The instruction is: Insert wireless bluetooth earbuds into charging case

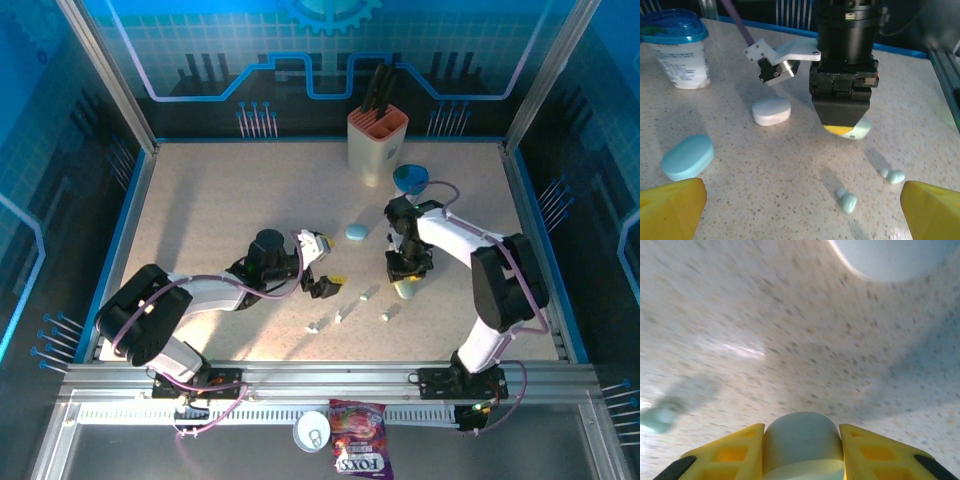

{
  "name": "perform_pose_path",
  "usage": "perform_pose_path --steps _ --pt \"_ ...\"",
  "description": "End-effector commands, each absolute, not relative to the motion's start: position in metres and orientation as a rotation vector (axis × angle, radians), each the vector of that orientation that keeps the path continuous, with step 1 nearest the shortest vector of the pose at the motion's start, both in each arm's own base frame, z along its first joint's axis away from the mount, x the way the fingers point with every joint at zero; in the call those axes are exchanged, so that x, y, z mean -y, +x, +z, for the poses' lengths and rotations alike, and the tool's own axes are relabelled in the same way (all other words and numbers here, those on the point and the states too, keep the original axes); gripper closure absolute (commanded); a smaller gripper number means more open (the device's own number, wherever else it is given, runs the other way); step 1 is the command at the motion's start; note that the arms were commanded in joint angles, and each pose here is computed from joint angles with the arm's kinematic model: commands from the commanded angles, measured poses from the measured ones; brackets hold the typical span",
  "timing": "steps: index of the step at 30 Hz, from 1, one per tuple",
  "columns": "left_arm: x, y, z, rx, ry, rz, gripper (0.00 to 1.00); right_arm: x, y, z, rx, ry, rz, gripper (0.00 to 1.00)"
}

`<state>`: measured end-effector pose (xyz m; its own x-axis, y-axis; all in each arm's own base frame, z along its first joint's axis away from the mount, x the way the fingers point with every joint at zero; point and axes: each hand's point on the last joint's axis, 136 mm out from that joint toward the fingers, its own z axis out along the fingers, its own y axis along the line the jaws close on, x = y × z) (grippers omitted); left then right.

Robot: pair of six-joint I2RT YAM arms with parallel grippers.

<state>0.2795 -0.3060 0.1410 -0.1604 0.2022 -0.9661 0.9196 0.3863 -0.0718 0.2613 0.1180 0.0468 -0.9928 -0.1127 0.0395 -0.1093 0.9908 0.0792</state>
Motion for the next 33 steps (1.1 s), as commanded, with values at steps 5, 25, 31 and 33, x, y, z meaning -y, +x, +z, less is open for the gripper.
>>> perform_pose_path --steps 5,25,31,33 --pt "0.317 0.302 0.154 -1.664 0.781 -0.922 0.01 -0.162 0.301 0.077 3.216 -0.099 -0.69 0.67" --pt "0.374 0.326 0.157 -1.547 0.526 -1.136 0.24 -0.191 0.323 0.133 3.021 -0.409 -1.493 0.68" --pt "0.383 0.324 0.155 -1.551 0.532 -1.201 0.44 -0.196 0.319 0.135 2.969 -0.408 -1.577 0.68" --pt "0.385 0.322 0.153 -1.555 0.538 -1.212 0.47 -0.196 0.319 0.137 2.966 -0.41 -1.586 0.68"
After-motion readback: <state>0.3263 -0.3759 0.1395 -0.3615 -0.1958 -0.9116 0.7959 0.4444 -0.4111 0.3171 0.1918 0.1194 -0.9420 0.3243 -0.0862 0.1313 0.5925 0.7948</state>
